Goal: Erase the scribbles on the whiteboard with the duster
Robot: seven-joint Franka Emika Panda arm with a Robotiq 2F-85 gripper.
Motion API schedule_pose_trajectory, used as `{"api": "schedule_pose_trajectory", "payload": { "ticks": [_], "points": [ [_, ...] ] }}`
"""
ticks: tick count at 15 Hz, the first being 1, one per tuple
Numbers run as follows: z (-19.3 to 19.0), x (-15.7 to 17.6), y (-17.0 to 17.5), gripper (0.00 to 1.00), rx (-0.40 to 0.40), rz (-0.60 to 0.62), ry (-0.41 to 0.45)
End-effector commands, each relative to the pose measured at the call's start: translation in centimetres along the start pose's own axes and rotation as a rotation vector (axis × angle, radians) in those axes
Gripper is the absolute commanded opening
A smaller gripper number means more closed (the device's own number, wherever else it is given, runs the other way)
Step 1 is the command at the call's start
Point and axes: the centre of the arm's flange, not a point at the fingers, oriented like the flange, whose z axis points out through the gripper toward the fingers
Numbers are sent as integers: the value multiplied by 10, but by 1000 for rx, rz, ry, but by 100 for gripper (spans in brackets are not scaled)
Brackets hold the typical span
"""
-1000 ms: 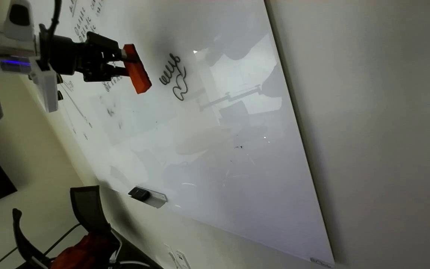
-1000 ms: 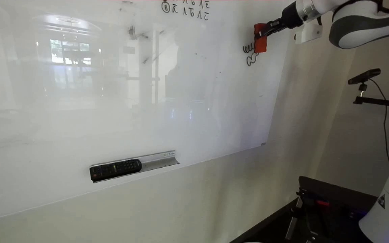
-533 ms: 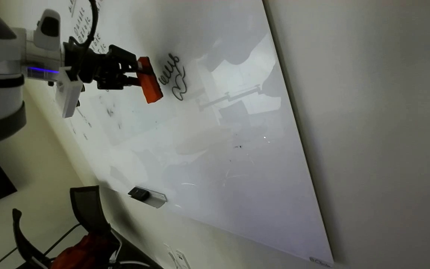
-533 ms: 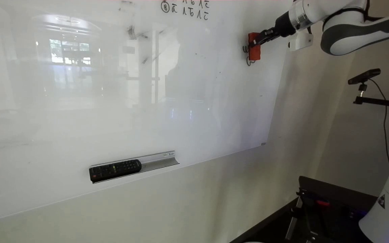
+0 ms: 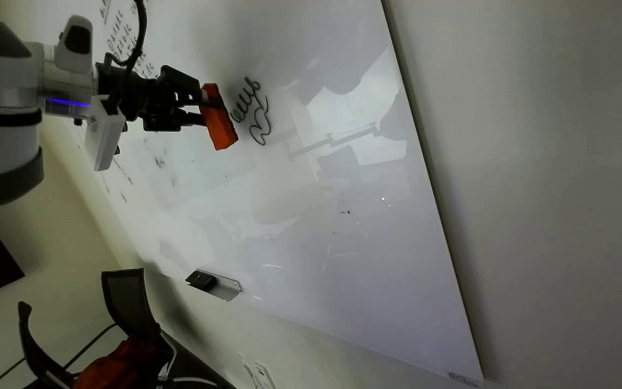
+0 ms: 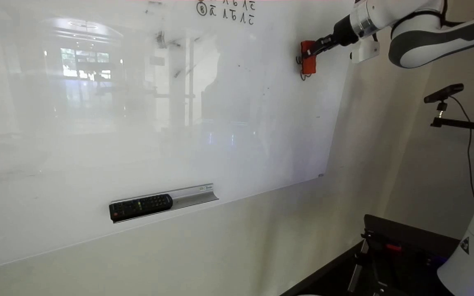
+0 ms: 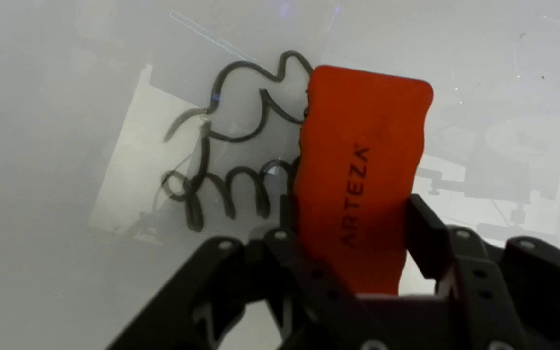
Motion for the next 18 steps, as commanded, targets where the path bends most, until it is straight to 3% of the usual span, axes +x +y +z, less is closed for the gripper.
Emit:
{"api": "schedule_pose_trajectory", "payload": {
  "ticks": [1,9,18],
  "points": [
    [12,12,3,30,43,-94,43],
    [28,20,14,30,189,-238,42],
    [30,21,40,30,242,-214,71]
  ]
}}
